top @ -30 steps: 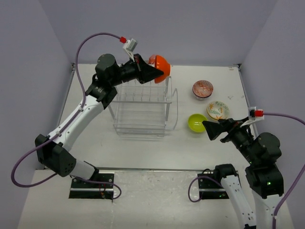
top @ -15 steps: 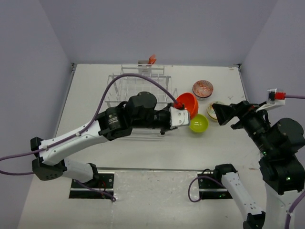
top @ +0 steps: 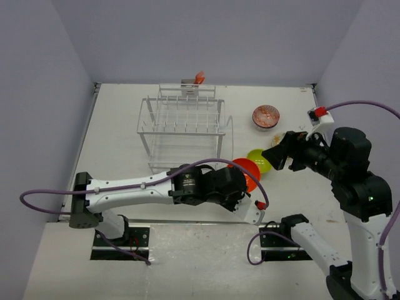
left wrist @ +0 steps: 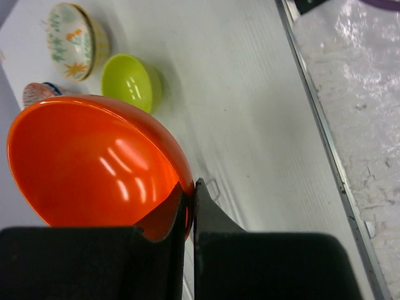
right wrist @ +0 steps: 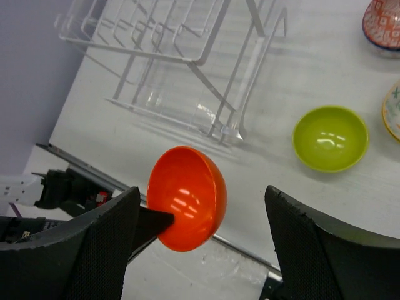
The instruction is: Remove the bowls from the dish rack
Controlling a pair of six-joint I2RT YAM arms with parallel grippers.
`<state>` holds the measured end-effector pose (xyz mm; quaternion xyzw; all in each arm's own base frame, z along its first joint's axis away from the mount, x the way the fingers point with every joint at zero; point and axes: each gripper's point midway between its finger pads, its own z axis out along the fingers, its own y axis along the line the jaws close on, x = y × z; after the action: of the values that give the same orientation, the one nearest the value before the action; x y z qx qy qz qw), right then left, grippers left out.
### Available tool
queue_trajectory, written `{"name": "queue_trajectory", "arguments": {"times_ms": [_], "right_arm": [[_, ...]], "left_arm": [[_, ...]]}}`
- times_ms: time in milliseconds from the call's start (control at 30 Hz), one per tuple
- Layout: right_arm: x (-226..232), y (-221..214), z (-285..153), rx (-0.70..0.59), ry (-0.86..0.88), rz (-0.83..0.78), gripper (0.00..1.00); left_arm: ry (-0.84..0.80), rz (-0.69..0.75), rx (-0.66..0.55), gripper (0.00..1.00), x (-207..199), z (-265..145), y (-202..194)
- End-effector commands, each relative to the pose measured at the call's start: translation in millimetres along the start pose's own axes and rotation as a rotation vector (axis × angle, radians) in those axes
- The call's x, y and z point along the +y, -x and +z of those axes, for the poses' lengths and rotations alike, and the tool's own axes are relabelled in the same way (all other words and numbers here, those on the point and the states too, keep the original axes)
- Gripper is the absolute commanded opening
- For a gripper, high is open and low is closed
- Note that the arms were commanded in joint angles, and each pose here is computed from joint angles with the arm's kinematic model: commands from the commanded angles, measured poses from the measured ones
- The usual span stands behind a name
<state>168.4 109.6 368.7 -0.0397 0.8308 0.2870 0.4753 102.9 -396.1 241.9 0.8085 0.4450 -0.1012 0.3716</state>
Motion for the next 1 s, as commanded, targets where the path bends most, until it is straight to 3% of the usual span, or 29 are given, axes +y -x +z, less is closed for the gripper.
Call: {"name": "queue_trajectory", "arguments": {"times_ms": [0,133,333,400,500,533,567,667,700,733,767,833,967], "right_arm": [[-19,-31,8,0.140,-0.085,-0.049,0.81],[-24,-64,25,0.291,-0.096,-0.093,0.76],[-46,-92,37,0.379,-0.204,-0.119,0.72],[-54,-99,41,0.401,-0.246,-0.120,0.67],[-46,-107,49,0.432,-0.194,-0.128,0.27],[-47,-105,51,0.422,-0.200,-0.122,0.00],[-47,-104,52,0.415,-0.207,-0.122,0.00],[-44,-91,54,0.336,-0.203,-0.113,0.00],[-42,-83,55,0.281,-0.195,-0.108,0.00],[-41,-82,58,0.270,-0.191,-0.103,0.00],[-45,-76,58,0.232,-0.213,-0.104,0.00],[-58,-70,63,0.181,-0.278,-0.088,0.00],[-113,-48,73,0.054,-0.417,0.068,0.00]], "left_arm": [[0.034,0.094,0.055,0.00,12,-7,1],[0.020,0.101,0.037,0.00,17,-3,15],[-0.015,0.110,0.012,0.00,13,-2,23],[-0.022,0.112,-0.018,0.00,13,-4,28],[0.005,0.111,-0.049,0.00,18,-7,35],[0.024,0.107,-0.052,0.00,21,-8,35],[0.045,0.090,-0.044,0.00,24,-8,34],[0.118,0.047,-0.039,0.14,37,-15,35],[0.171,0.022,-0.041,0.31,46,-20,35],[0.182,0.019,-0.053,0.87,48,-22,37],[0.259,-0.020,-0.069,1.00,61,-30,40],[0.380,-0.098,-0.057,1.00,79,-43,35],[0.522,-0.291,-0.219,1.00,105,-93,55]]}}
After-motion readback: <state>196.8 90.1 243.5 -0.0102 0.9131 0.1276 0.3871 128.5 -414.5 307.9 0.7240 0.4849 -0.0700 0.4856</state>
